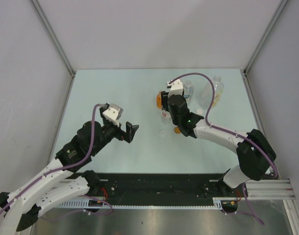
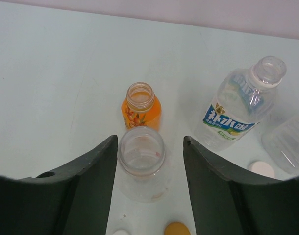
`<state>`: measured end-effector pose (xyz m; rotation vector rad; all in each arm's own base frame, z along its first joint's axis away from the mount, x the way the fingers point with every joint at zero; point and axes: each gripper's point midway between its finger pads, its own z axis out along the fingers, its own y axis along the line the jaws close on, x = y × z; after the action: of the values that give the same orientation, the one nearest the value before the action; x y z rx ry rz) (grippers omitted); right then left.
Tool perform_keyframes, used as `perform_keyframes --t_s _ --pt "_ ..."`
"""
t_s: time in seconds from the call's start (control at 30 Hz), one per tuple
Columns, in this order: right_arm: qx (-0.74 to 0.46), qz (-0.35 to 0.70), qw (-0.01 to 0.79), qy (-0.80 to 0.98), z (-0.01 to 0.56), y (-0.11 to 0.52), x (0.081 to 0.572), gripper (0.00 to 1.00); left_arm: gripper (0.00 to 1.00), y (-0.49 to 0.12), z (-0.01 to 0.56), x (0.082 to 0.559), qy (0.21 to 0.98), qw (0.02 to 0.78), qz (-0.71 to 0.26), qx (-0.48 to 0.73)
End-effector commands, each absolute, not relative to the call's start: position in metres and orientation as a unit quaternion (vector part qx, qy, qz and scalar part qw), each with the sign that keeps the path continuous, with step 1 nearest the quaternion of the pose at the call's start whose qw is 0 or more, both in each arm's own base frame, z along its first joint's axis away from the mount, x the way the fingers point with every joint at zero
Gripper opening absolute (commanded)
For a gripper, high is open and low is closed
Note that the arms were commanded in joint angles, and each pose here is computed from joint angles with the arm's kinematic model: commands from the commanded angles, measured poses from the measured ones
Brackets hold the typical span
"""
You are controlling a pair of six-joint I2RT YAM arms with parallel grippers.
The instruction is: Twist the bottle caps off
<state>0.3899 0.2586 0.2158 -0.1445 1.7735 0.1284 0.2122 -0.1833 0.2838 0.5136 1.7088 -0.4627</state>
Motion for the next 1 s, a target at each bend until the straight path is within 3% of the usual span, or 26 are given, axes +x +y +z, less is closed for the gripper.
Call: perform_keyframes --t_s 0.0,0.7,0.97 --pt "-0.048 0.063 0.637 0.767 0.226 0.257 0.389 0.61 1.00 -0.188 0.293 0.212 0.728 0.613 -0.215 0.219" --pt "-0.056 0.074 0.649 0.755 0.253 0.259 0.369 0.70 1.00 -0.190 0.296 0.212 0.728 0.612 -0.221 0.217" --pt "-0.063 0.091 0.661 0.742 0.293 0.251 0.331 0.71 1.00 -0.189 0.296 0.215 0.735 0.608 -0.212 0.211"
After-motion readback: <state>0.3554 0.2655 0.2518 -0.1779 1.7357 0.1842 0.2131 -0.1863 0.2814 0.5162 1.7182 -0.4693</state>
